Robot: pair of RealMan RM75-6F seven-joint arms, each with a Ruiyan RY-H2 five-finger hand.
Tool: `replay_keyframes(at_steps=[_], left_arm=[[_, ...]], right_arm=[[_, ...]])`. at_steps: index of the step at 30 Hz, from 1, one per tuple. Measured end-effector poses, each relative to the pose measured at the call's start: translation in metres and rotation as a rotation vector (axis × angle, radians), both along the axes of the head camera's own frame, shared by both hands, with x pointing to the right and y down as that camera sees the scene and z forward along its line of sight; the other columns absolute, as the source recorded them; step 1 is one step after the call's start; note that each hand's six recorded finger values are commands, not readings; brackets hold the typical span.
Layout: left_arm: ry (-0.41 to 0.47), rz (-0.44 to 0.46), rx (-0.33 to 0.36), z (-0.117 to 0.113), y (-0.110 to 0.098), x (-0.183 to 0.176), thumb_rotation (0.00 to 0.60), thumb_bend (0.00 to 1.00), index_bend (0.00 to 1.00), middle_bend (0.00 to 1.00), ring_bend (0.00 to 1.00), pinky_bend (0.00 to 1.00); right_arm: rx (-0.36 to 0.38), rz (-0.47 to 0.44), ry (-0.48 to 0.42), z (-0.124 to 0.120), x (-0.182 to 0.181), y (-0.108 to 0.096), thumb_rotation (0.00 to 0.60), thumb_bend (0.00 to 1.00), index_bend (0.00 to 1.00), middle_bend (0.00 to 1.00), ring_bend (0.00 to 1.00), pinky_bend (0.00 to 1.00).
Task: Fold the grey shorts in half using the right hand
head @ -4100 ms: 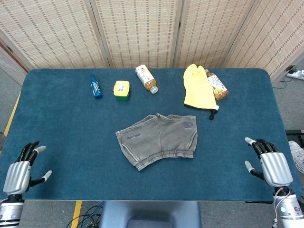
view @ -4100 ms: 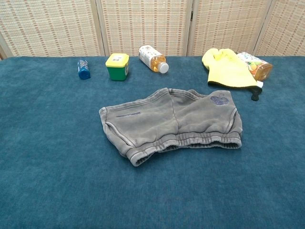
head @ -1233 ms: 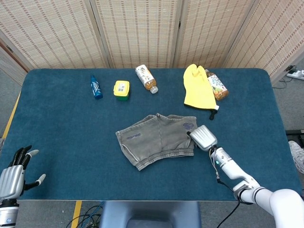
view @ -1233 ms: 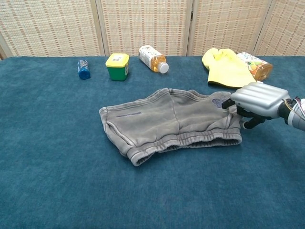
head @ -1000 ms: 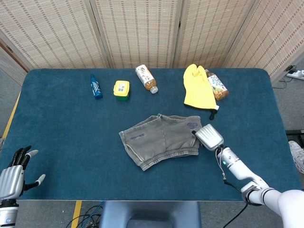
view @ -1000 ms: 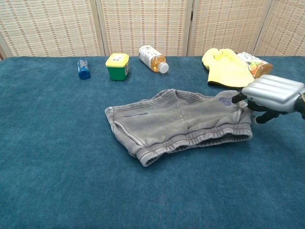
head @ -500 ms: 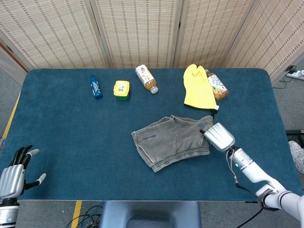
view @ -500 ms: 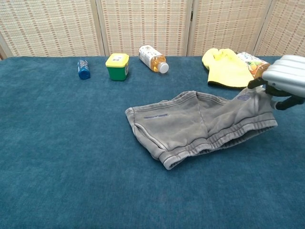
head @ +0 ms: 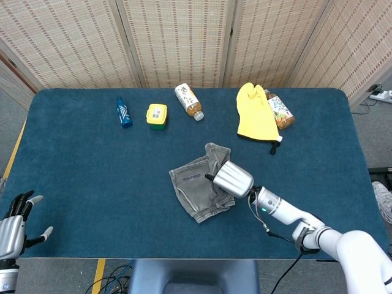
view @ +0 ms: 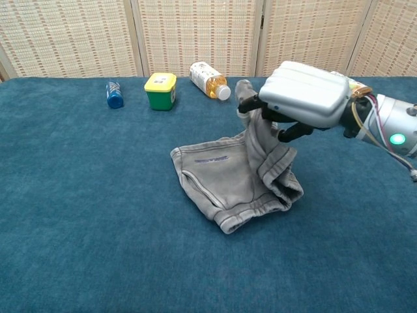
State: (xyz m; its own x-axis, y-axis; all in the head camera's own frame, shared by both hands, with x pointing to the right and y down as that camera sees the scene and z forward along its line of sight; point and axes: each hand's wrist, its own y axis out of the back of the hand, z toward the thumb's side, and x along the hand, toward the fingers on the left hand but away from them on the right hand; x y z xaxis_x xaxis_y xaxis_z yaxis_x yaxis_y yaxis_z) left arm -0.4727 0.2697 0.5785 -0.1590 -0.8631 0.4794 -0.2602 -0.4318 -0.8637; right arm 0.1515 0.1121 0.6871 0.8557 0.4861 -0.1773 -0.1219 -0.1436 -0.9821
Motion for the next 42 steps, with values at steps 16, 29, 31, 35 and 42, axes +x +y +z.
replay_keyframes(at_steps=[16,29,31,35,42], left_arm=[[-0.002,-0.002,0.000,0.001,-0.001,-0.002,0.600,0.25,0.23,0.12,0.08,0.28],[-0.011,-0.009,-0.004,-0.001,0.002,-0.005,0.600,0.25,0.23,0.12,0.07,0.28],[-0.012,-0.010,-0.004,-0.002,0.002,-0.005,0.600,0.25,0.23,0.12,0.07,0.28],[-0.016,-0.009,0.003,-0.004,0.001,-0.007,0.600,0.25,0.23,0.12,0.08,0.28],[-0.012,0.007,0.013,-0.005,-0.004,-0.004,0.600,0.25,0.23,0.12,0.08,0.28]], right_arm=[[-0.064,-0.072,0.001,0.015,-0.033,0.020,0.600,0.40,0.28,0.93,0.98,1.00],[-0.094,-0.038,-0.056,0.005,-0.065,0.033,0.600,0.14,0.00,0.91,0.96,1.00],[-0.089,-0.027,-0.057,0.003,-0.062,0.030,0.600,0.14,0.00,0.90,0.96,1.00],[-0.074,0.008,-0.044,0.000,-0.049,0.023,0.600,0.18,0.00,0.84,0.90,1.00],[-0.054,0.163,0.036,-0.016,0.011,0.007,0.600,0.24,0.00,0.70,0.75,0.90]])
